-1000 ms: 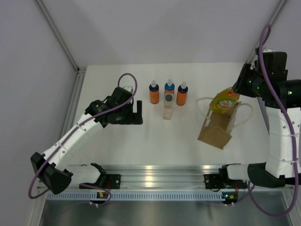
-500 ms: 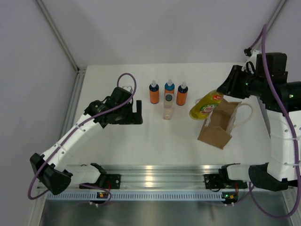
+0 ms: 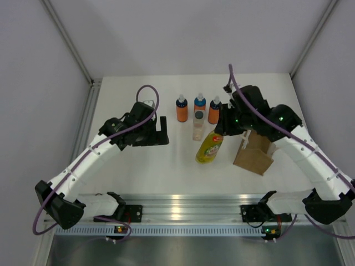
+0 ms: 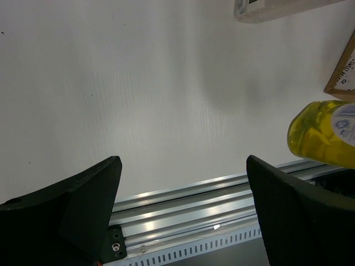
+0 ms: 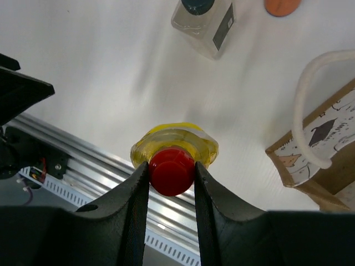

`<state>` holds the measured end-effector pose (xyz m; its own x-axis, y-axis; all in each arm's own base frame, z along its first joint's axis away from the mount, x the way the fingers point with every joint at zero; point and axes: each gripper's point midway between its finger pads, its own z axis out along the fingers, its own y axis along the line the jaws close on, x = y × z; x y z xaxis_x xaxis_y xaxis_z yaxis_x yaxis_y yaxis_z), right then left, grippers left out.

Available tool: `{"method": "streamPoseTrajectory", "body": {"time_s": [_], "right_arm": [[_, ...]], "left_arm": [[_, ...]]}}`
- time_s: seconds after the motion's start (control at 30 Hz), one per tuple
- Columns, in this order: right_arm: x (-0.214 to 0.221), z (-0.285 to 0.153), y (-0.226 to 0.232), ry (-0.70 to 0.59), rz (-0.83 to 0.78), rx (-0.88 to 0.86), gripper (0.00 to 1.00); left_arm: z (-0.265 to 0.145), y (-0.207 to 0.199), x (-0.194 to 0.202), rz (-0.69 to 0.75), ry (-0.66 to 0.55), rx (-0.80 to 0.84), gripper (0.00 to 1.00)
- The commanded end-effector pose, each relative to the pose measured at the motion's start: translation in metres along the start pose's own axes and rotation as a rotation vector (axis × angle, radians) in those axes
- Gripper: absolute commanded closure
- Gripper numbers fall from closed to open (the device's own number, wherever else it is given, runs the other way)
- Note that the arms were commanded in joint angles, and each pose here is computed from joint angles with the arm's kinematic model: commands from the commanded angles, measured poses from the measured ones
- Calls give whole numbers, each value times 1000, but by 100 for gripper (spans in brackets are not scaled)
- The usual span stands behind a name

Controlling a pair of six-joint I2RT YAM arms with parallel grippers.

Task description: Take the personal care products out of the canvas bag

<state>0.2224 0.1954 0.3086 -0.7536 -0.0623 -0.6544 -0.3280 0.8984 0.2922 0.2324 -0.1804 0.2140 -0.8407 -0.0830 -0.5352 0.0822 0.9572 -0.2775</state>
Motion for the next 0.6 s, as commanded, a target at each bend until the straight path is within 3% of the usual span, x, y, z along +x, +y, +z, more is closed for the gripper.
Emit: {"method": "streamPoseTrajectory", "body": {"time_s": [0.0, 0.4, 0.57], "right_arm": [[-65, 6, 32, -317, 46, -47, 100], [-29, 110, 34, -232, -47, 101, 100], [-21, 130, 32, -186, -79, 128, 99]], "left_arm": [[-13, -12, -23, -42, -86, 38, 2], [-16, -6, -22, -46, -72, 24, 2], [-15, -1, -20, -31, -66, 5, 2]]}}
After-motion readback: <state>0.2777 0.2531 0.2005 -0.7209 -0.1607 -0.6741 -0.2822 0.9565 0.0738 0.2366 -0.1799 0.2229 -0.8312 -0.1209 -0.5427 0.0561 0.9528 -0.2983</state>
